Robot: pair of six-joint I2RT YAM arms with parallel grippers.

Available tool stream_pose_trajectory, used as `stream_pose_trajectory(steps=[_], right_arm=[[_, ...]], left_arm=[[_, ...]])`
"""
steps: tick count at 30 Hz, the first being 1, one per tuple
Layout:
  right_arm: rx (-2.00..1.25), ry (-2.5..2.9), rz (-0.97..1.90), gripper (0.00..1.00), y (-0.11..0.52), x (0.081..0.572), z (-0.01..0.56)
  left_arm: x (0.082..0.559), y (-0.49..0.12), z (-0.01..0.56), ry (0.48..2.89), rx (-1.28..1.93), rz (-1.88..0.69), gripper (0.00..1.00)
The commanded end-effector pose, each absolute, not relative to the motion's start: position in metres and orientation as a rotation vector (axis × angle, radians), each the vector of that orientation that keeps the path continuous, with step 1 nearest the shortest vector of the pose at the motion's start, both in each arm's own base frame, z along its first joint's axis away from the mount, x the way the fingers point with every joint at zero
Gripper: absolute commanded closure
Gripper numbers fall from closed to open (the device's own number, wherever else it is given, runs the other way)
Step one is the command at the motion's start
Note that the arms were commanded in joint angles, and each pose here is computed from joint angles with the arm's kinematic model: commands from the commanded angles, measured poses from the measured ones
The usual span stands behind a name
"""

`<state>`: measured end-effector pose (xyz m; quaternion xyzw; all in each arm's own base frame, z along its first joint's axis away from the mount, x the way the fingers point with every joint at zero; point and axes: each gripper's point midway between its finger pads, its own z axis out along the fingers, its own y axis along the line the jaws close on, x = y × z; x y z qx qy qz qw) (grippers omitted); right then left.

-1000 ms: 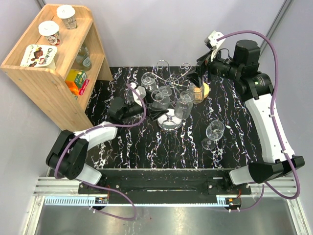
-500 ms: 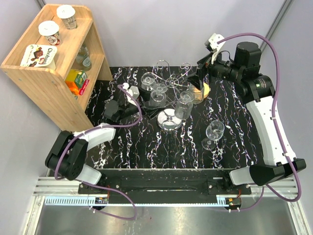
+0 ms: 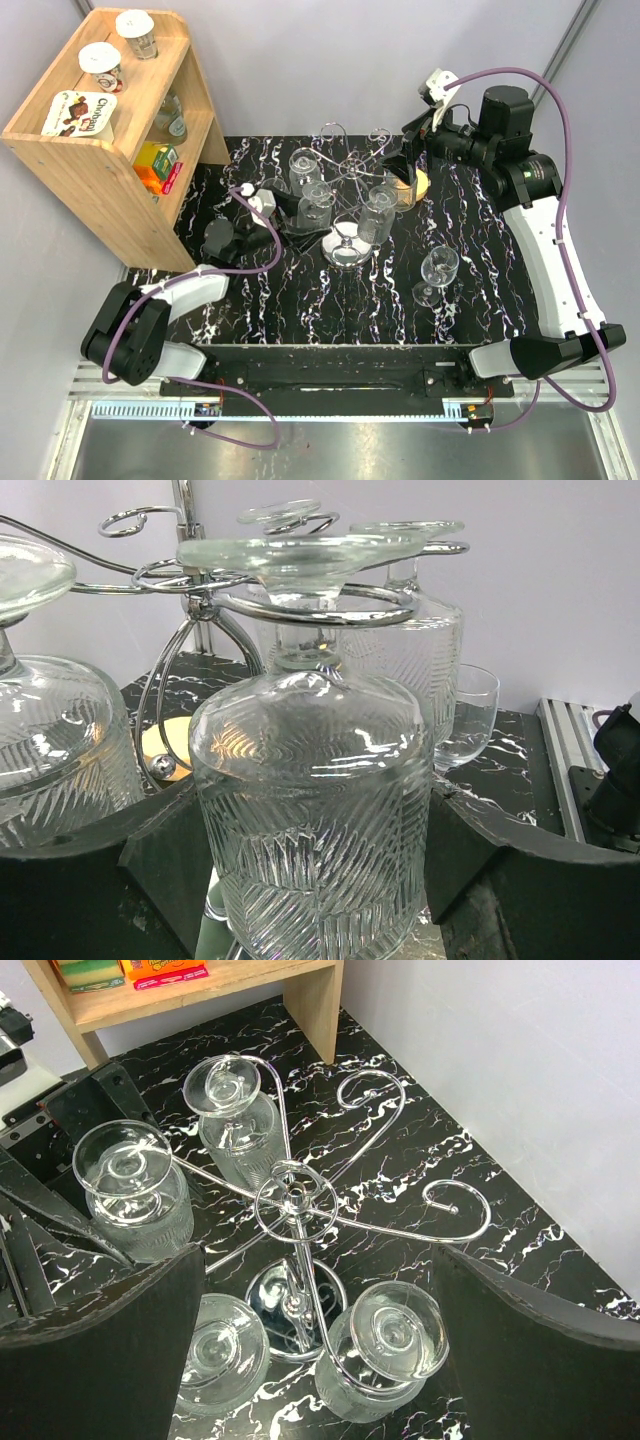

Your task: Place the wine glass upside down on the wine glass rack

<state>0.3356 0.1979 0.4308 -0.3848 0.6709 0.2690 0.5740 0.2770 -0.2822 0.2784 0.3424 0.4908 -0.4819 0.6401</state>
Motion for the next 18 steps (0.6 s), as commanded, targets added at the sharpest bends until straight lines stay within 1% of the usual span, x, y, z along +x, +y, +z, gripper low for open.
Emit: stream_pose_trajectory(steps=[1,10,18], right_arm=[[-0.913,1.534,0.628,0.01,0.196,0.328,0.44],[-0.918,1.537,0.627,0.0,0.196,0.327,0.438],[-0.926,1.564,0.629,0.01,0.196,0.327,0.435]], left_arm=[[0.267,-0.279,0.309,0.965,0.822,-1.028,1.0],[0.262,-0.299,0.297,1.014,0.89,-1.025,1.0],[0.268,-0.302,0.296,1.037,0.898,-1.004,1.0]])
